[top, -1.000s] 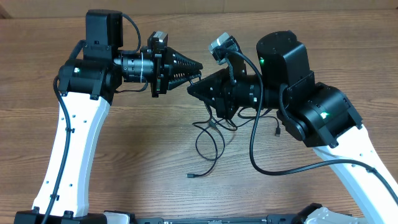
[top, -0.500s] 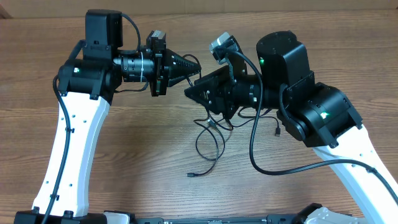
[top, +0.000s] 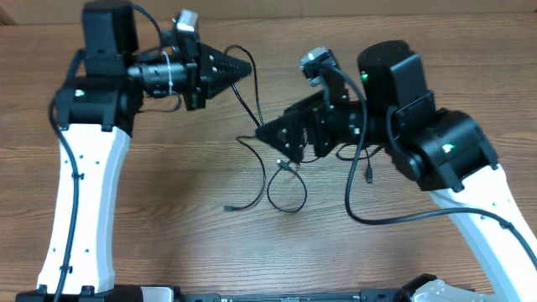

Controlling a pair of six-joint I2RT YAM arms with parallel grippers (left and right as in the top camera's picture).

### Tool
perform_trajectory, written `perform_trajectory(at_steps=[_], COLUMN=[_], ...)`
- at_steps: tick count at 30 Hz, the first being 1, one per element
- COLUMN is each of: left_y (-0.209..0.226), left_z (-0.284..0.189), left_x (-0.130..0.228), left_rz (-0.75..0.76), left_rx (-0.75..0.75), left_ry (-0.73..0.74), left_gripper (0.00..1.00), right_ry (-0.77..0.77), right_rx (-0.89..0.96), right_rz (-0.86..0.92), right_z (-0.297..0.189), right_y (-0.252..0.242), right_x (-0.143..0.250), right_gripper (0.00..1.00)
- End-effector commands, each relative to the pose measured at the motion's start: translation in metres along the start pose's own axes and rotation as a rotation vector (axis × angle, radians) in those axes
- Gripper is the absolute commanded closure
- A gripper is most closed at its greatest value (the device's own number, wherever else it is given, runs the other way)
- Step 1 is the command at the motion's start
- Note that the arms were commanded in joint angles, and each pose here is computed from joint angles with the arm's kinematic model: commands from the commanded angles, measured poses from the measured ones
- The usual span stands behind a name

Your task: Untangle cables

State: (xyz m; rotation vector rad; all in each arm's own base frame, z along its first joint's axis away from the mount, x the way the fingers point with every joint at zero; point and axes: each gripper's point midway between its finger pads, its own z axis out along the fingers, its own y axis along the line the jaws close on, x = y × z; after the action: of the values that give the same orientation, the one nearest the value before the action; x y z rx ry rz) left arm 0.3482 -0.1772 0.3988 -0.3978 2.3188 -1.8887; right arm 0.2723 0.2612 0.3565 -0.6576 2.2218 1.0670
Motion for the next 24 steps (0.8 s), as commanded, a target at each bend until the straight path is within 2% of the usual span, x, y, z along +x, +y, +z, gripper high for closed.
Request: perform_trajectory(at_steps=[1, 4, 7, 14, 24], left_y=[-0.046, -0.078, -0.096, -0.121, -0.180], left_z=[-0.015, -0.024, -0.030, -0.037, -0.056], left_x=[0.014, 0.037, 0.045, 0.054, 0.084], left_rz=[0.135, 0.173, 0.221, 0.247, 0.380], left_rx=[0.061, 0.123, 0.152, 0.187, 0.302], left_ry=[-0.004, 0.067, 0.079, 0.076, 0.156], left_gripper=[0.96, 0.96, 0.96, 0.96, 0.96], right_ry=[-0.032, -0.044, -0.019, 0.200, 0.346], right_rx=[0.079, 0.325, 0.458, 0.490, 0.486], right_rz=[0.051, 0.145, 0.234, 0.341, 0.433], right_z=[-0.018, -0.038, -0.047, -0.014, 0.036], right_y=[-0.026, -0.087, -0.123, -0.163, -0.209], right_x=[-0.006, -0.002, 0.009, 0.050, 0.078], right_gripper=[0.00, 0.00, 0.00, 0.00, 0.00])
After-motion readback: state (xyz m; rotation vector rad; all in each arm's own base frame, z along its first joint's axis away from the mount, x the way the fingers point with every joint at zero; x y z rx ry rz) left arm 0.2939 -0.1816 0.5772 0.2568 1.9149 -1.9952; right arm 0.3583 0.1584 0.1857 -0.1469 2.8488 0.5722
